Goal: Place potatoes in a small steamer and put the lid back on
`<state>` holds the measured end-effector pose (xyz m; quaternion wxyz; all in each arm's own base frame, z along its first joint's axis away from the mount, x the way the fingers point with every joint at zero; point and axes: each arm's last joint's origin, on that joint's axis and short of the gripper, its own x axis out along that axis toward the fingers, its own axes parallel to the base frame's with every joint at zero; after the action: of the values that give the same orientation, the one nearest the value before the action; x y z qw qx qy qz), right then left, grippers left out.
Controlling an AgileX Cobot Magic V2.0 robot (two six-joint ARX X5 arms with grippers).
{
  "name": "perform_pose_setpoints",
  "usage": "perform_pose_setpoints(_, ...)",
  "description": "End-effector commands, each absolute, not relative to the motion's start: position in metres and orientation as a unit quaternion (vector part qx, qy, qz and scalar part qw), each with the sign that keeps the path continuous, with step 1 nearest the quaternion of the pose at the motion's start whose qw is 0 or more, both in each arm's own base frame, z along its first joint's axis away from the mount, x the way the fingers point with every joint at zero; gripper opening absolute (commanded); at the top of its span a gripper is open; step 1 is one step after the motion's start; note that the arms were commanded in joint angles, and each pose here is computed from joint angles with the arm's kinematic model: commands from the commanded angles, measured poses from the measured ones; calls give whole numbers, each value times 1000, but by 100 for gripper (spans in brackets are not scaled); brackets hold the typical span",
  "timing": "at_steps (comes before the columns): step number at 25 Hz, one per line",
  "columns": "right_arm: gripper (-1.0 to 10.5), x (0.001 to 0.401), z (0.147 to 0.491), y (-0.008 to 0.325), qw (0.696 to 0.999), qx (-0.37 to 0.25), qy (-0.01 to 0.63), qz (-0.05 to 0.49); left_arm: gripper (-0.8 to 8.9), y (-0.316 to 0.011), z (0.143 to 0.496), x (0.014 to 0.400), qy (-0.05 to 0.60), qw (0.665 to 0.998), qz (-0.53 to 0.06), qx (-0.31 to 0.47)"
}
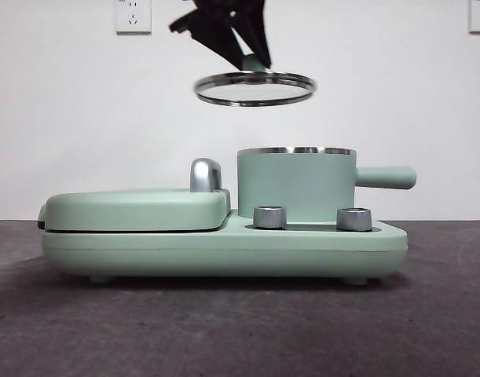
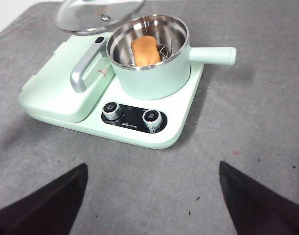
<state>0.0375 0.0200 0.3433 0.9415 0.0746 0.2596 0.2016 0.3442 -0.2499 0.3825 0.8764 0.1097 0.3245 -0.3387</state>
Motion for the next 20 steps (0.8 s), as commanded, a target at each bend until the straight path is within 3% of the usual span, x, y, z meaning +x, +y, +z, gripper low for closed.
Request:
perform_pose_setpoints(1, 425, 33, 344, 18, 942, 84, 252, 204, 10, -266, 379, 347, 305, 876, -354, 119)
perform_pose_setpoints(7, 425, 29, 345, 16, 943, 87, 245, 206, 10, -293, 352, 356, 298, 868, -373, 135)
perform_pose_setpoints(20, 425, 29, 344, 16, 942, 87, 246, 211, 10, -302, 344, 366, 272, 873, -381, 135)
